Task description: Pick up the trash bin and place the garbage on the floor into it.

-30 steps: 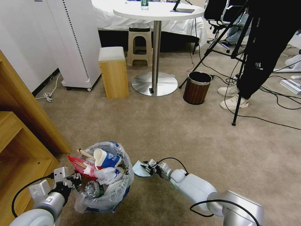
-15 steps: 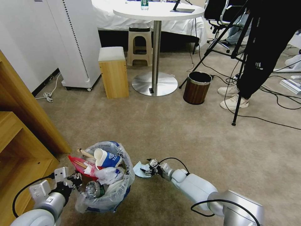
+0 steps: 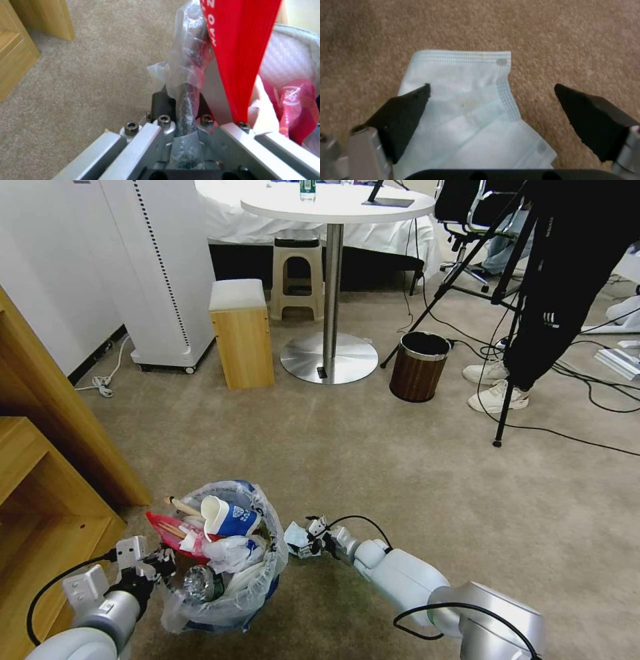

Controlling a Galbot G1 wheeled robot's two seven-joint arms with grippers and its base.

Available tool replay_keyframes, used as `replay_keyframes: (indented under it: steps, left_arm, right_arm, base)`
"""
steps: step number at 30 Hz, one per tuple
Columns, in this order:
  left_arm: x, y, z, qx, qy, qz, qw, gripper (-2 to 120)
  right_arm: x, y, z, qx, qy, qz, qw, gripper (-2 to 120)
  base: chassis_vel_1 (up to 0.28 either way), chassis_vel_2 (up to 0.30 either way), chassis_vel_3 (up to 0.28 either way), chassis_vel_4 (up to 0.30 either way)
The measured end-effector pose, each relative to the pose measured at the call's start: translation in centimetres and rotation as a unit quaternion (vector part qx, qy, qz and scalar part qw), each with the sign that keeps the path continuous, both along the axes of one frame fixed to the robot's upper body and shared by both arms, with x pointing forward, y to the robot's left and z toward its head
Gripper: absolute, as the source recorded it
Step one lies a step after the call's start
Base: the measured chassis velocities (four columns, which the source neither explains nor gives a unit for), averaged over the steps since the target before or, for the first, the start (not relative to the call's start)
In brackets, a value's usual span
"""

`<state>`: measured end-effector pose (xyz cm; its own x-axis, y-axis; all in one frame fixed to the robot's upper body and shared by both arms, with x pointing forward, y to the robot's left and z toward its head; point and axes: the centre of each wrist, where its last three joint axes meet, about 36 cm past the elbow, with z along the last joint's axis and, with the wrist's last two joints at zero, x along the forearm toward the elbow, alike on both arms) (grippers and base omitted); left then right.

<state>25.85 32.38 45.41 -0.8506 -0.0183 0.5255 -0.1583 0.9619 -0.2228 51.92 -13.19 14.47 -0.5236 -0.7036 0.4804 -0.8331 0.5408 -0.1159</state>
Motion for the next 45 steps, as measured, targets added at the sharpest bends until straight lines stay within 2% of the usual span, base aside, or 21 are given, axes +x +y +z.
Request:
replay_keyframes:
  steps: [4, 7, 9, 11, 17, 24, 30, 38, 41, 45]
  left_arm:
    - [0.0, -0.2, 0.1, -0.002, -0.001, -0.001, 1.0, 0]
    - [0.0, -0.3, 0.1, -0.003, -0.002, -0.002, 1.0, 0]
    - [-0.1, -0.4, 0.3, -0.004, -0.004, -0.004, 1.0, 0]
    - [-0.1, -0.4, 0.3, -0.004, -0.004, -0.005, 1.0, 0]
    - [-0.2, -0.5, 0.4, -0.005, -0.005, -0.006, 1.0, 0]
    - [-0.3, -0.6, 0.5, -0.006, -0.007, -0.007, 0.9999, 0]
    - [-0.3, -0.6, 0.5, -0.007, -0.008, -0.007, 0.9999, 0]
    - [-0.2, -0.7, 0.3, -0.009, -0.007, -0.008, 0.9999, 0]
    - [-0.2, -0.7, 0.2, -0.009, -0.006, -0.007, 0.9999, 0]
    - [-0.3, -0.7, 0.0, -0.009, -0.006, -0.005, 0.9999, 0]
  right_arm:
    - [0.0, -0.3, -0.1, -0.004, 0.0, 0.001, 1.0, 90]
    - [0.0, -0.4, -0.2, -0.006, 0.0, 0.001, 1.0, 84]
    - [-0.1, -0.3, -0.3, -0.007, 0.0, 0.003, 1.0, 73]
    - [-0.2, -0.2, -0.4, -0.006, 0.0, 0.003, 1.0, 71]
    - [-0.3, 0.5, -0.4, -0.001, 0.0, 0.005, 1.0, 49]
    - [-0.5, 0.7, -0.5, 0.003, -0.002, 0.004, 1.0, 48]
    - [-0.5, 0.6, -0.6, 0.003, -0.004, 0.0, 1.0, 40]
    - [-0.9, 0.3, -0.9, 0.002, -0.008, 0.002, 1.0, 6]
    - [-0.9, 0.2, -0.9, 0.003, -0.009, 0.003, 1.0, 0]
    - [-0.8, 0.0, -0.7, 0.008, -0.013, 0.007, 1.0, 0]
  base:
    - [0.0, 0.0, 0.0, 0.0]
    - [0.0, 0.0, 0.0, 0.0]
    - [0.0, 0.0, 0.0, 0.0]
    - [0.0, 0.0, 0.0, 0.0]
    - [0.0, 0.0, 0.0, 0.0]
    - [0.0, 0.0, 0.0, 0.0]
    - [0.0, 0.0, 0.0, 0.0]
    - [0.0, 0.0, 0.0, 0.0]
    - [0.0, 0.0, 0.0, 0.0]
    - [0.0, 0.0, 0.0, 0.0]
